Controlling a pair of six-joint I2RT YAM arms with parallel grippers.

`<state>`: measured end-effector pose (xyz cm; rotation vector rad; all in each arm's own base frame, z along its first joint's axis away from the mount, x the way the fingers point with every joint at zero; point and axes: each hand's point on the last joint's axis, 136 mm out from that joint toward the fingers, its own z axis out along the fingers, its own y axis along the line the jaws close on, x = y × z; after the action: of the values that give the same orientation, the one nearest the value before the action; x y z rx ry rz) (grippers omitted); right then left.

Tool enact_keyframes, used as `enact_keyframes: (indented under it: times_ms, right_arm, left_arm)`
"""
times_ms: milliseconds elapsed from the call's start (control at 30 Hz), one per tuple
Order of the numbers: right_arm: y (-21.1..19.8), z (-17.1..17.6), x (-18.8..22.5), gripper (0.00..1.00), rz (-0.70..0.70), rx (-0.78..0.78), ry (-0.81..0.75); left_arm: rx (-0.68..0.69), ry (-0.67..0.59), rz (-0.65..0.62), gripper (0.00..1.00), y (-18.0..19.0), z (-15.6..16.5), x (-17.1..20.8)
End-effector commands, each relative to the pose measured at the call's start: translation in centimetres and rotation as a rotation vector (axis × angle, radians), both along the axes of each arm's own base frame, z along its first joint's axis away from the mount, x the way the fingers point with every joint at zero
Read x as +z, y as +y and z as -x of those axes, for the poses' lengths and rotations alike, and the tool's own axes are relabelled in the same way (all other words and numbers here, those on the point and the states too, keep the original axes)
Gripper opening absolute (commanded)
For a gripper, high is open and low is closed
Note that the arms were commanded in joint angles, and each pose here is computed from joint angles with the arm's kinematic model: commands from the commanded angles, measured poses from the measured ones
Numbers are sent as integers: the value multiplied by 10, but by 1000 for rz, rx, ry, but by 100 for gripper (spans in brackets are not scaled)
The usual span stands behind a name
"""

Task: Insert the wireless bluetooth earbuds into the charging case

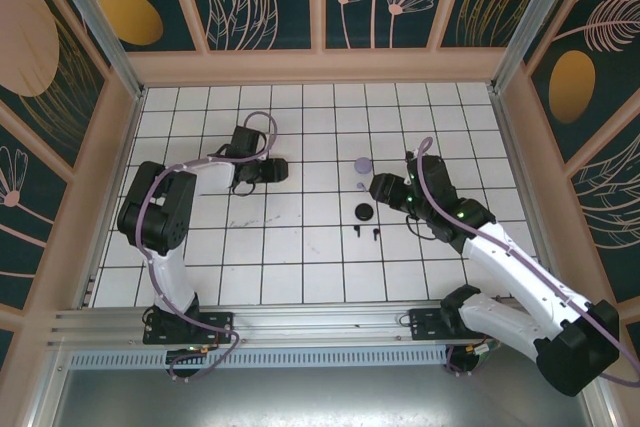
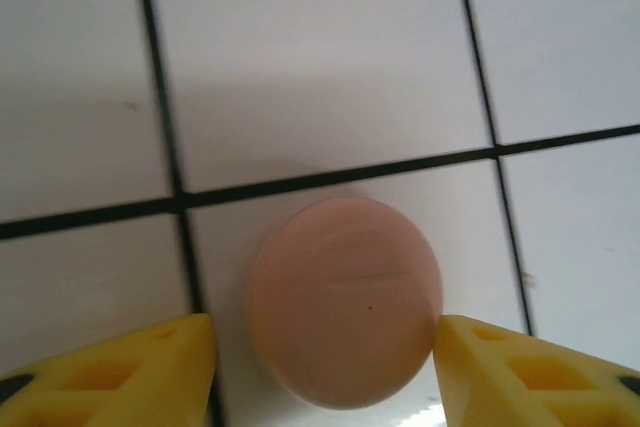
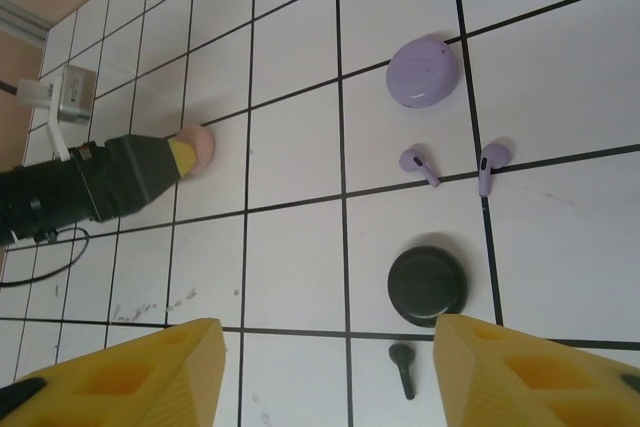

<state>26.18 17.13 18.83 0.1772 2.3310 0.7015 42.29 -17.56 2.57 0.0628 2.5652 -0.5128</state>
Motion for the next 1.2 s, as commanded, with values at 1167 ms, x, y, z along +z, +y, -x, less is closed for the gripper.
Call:
enact_keyframes:
  times_ms: [1167]
  right_arm:
    - [26, -20, -114, 62, 383, 13, 300]
  left_arm:
    - [37, -689, 354, 83, 9, 10, 252]
